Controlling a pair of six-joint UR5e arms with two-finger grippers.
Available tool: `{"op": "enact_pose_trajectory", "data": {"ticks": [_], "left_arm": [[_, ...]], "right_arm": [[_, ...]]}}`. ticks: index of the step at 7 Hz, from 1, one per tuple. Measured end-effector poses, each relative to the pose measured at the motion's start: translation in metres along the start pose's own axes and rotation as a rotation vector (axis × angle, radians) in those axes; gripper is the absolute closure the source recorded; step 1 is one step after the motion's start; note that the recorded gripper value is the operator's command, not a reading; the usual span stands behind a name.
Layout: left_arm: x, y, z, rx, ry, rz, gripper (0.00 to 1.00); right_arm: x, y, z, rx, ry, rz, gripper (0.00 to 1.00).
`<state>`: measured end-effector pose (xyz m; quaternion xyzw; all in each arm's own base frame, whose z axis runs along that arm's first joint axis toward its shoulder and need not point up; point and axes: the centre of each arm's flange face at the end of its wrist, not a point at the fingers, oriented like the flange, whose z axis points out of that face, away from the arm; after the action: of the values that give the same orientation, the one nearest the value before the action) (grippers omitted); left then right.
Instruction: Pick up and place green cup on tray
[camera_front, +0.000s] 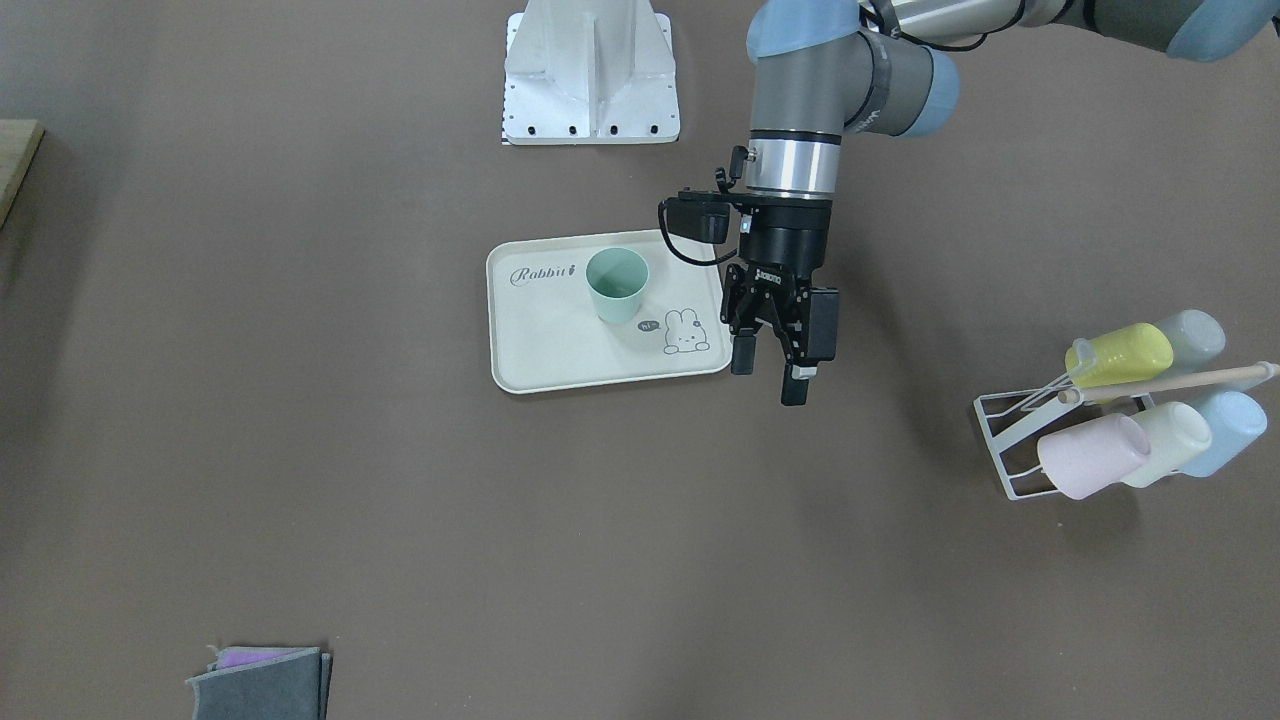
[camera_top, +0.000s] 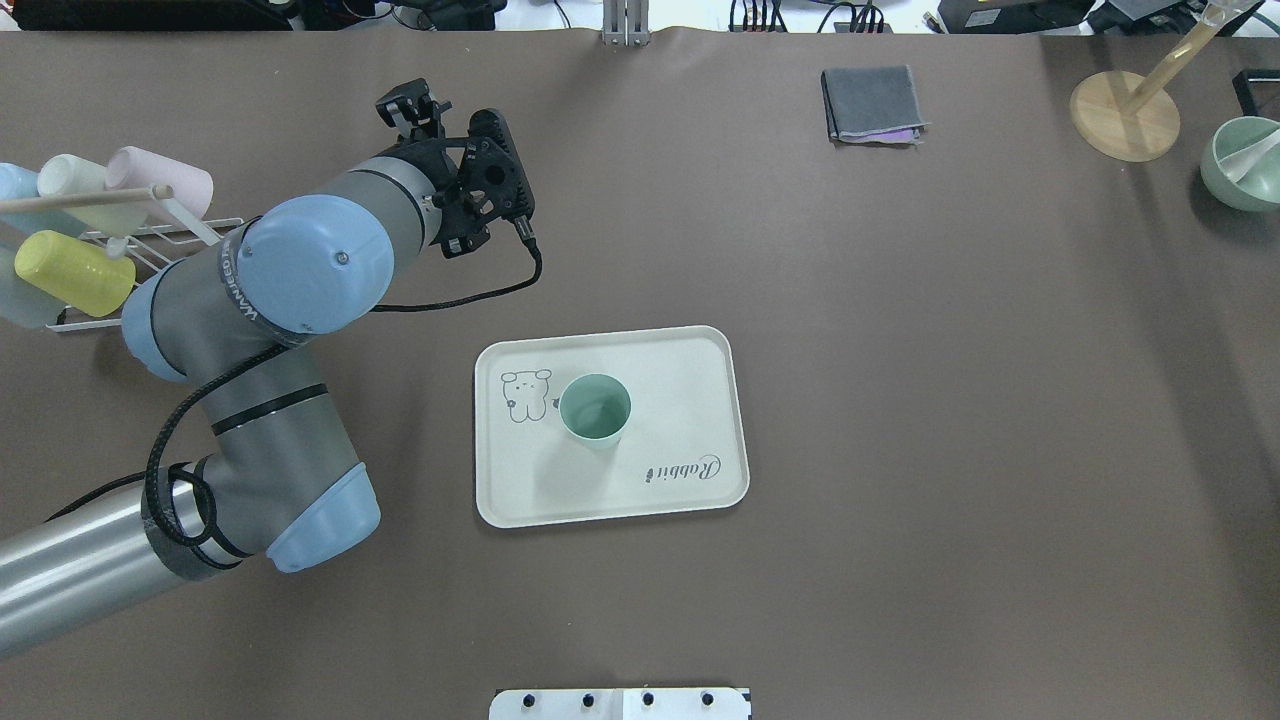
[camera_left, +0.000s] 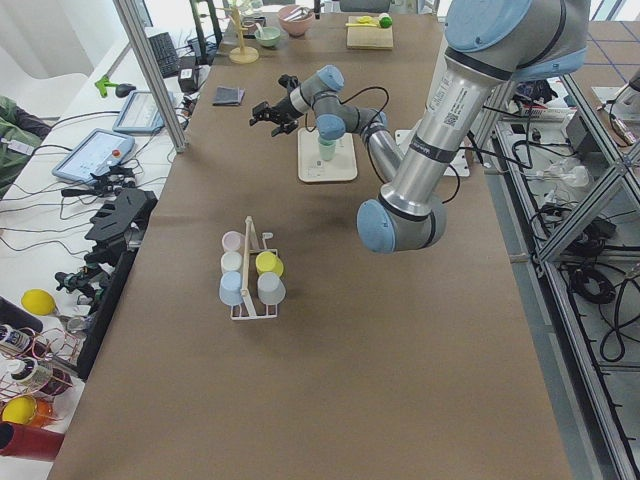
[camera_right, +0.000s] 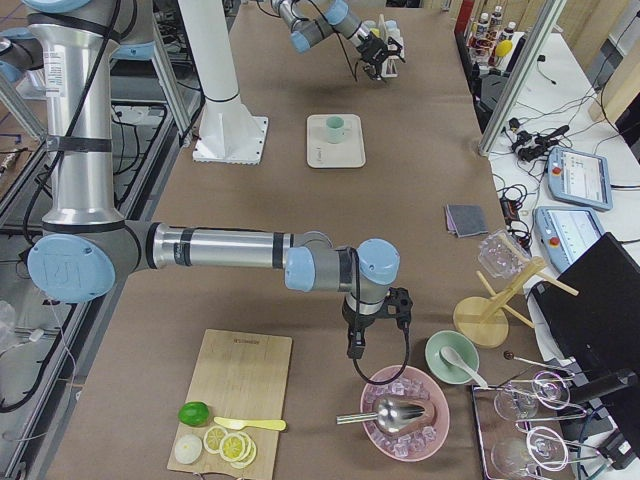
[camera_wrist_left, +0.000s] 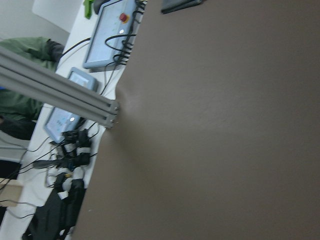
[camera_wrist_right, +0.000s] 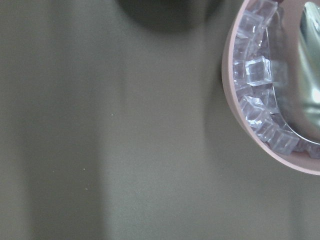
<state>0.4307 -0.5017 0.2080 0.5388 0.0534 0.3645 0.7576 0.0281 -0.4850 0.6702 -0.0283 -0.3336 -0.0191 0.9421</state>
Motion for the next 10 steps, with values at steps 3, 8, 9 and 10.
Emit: {"op": "enact_pose_trajectory", "data": {"ticks": [3,8,9,10], "left_arm": [[-0.004,0.034,0.018,-0.137,0.092,-0.072,0.01],[-0.158,0.191,0.020,-0.264,0.419,-0.406,0.01],[-0.189,0.249,0.009,-0.301,0.457,-0.496,0.01],[-0.210,0.313,-0.004,-0.348,0.490,-0.594,0.01]], "right_arm": [[-0.005,-0.008,-0.006,0.011,0.003,-0.011,0.00],[-0.009,-0.010,-0.006,0.011,0.006,-0.021,0.00],[-0.011,-0.011,-0.008,0.016,0.006,-0.027,0.00],[-0.014,-0.015,-0.012,0.024,0.007,-0.035,0.00]]}}
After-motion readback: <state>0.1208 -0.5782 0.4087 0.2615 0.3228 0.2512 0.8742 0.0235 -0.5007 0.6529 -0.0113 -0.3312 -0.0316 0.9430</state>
